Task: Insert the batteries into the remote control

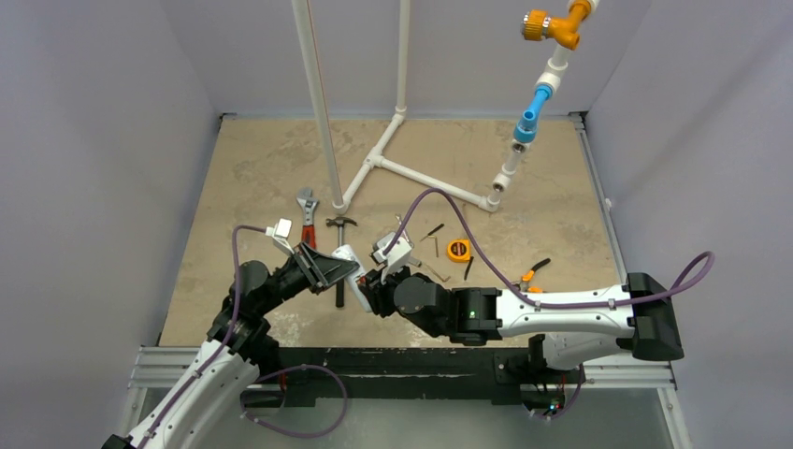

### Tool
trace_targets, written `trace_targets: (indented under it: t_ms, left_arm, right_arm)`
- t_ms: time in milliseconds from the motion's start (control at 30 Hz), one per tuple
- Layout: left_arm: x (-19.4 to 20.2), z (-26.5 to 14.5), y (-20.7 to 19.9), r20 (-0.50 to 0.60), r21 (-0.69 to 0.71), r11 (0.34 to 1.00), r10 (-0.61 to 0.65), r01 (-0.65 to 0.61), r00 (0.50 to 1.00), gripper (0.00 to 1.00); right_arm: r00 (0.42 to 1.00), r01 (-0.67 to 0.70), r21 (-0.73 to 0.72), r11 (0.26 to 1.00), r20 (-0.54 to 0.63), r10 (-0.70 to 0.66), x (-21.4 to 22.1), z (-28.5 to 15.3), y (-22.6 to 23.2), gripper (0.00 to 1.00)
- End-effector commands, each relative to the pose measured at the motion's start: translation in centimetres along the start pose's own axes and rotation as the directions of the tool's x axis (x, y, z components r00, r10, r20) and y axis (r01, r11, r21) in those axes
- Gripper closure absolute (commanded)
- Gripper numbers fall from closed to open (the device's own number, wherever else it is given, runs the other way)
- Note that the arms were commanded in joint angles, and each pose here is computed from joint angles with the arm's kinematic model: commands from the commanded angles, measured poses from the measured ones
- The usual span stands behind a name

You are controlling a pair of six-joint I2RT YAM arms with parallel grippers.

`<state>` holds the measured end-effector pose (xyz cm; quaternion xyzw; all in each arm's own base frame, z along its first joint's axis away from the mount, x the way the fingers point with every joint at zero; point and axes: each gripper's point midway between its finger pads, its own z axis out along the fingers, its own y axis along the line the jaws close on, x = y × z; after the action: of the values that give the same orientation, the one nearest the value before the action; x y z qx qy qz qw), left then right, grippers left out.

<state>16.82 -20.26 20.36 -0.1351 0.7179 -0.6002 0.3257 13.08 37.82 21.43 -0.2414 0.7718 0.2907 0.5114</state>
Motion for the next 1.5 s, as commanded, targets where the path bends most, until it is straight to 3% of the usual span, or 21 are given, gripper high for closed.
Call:
trace_targets:
  t_ms: [0,267,400,467,600,733,833,967,1133,1267,1467]
  left_arm:
    - [-0.3,-0.1,-1.6,0.011,0.068,0.998,0.013,-0.013,1.0,1.0]
    - [-0.1,-0.1,-1.7,0.0,0.074,0.997,0.018,-0.018,1.0,1.0]
    - [0.3,-0.2,-1.9,-0.023,0.094,0.995,0.029,-0.027,0.999,1.0]
    - [0.6,-0.3,-2.1,-0.039,0.11,0.993,0.039,-0.034,0.998,1.0]
    - [1.5,-0.4,-2.9,-0.095,0.169,0.984,0.07,-0.053,0.993,1.0]
    - [2.6,-0.5,-3.5,-0.158,0.213,0.975,0.102,-0.067,0.982,1.0]
    - [3.7,-0.4,-3.6,-0.208,0.227,0.971,0.12,-0.071,0.971,1.0]
    - [5.2,0.0,-3.8,-0.245,0.238,0.968,0.14,-0.081,0.959,1.0]
    - [5.9,0.4,-4.2,-0.258,0.254,0.964,0.149,-0.082,0.954,1.0]
    - [6.2,0.7,-4.2,-0.277,0.26,0.962,0.155,-0.081,0.948,1.0]
    - [6.2,0.9,-4.3,-0.287,0.263,0.962,0.157,-0.08,0.945,1.0]
  right_arm:
    - [1.0,-0.016,0.017,1.0,0.022,0.016,-0.8,0.0,0.1,0.71]
    - [0.993,0.049,-0.027,0.998,0.105,-0.046,-4.6,-1.9,0.2,0.71]
    - [0.974,0.21,-0.112,0.971,0.109,-0.198,-5.2,-3.4,0.6,0.57]
    - [0.951,0.308,-0.193,0.932,0.106,-0.292,-4.6,-4.3,1.1,0.54]
    - [0.869,0.492,-0.396,0.775,0.172,-0.464,-3.5,-6.7,1.3,0.56]
    - [0.869,0.491,-0.528,0.693,0.246,-0.429,-3.8,-8.0,-1.1,0.57]
    - [0.82,0.569,-0.554,0.607,0.323,-0.473,-3.1,-8.5,-1.7,0.55]
    - [0.796,0.595,-0.587,0.549,0.339,-0.501,-2.5,-8.9,-1.3,0.57]
    - [0.795,0.592,-0.641,0.489,0.362,-0.487,-1.2,-9.1,-0.3,0.59]
    - [0.786,0.609,-0.651,0.453,0.421,-0.452,-1.0,-9.1,0.5,0.68]
    - [0.79,0.606,-0.661,0.442,0.436,-0.432,-0.3,-8.5,1.0,0.74]
